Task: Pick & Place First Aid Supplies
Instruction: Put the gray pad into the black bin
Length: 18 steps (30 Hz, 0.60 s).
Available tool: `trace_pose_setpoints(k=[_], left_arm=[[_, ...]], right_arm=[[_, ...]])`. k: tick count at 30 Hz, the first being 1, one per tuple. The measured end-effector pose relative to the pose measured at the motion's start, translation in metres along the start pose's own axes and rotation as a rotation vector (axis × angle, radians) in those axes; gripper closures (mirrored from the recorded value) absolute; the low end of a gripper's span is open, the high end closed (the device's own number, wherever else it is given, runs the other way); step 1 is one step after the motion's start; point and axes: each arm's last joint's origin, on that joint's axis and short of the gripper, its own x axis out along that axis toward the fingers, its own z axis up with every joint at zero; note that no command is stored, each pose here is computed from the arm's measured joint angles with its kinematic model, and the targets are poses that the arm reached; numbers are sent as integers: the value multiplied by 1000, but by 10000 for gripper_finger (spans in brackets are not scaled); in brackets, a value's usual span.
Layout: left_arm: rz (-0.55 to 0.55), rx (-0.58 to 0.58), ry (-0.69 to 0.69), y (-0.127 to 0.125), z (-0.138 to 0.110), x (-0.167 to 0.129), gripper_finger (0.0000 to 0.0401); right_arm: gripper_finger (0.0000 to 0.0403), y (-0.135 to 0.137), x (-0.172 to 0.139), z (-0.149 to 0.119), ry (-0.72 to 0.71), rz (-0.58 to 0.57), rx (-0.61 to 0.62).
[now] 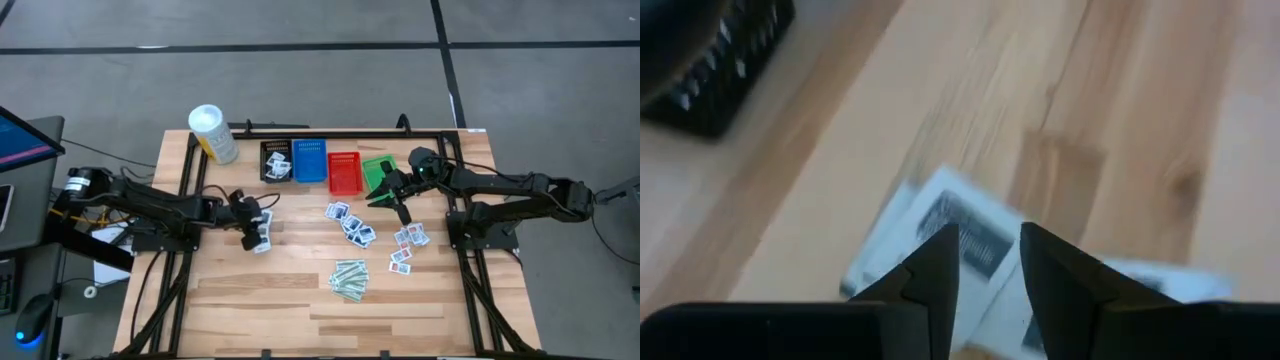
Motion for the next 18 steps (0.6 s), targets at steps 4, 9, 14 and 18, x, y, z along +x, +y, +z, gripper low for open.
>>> trace_pose_setpoints(k=[4,9,14,18], left_arm=[[40,-57,24,3,-10,5,291],[64,-96,5,5,-18,7,291],[68,-94,11,7,-26,9,291],[65,-97,0,7,-28,10,291]], right_arm=[[305,0,0,0,0,0,0],[305,0,0,0,-1,0,-1],[305,0,0,0,-1,0,-1],[305,0,0,0,-1,0,-1]])
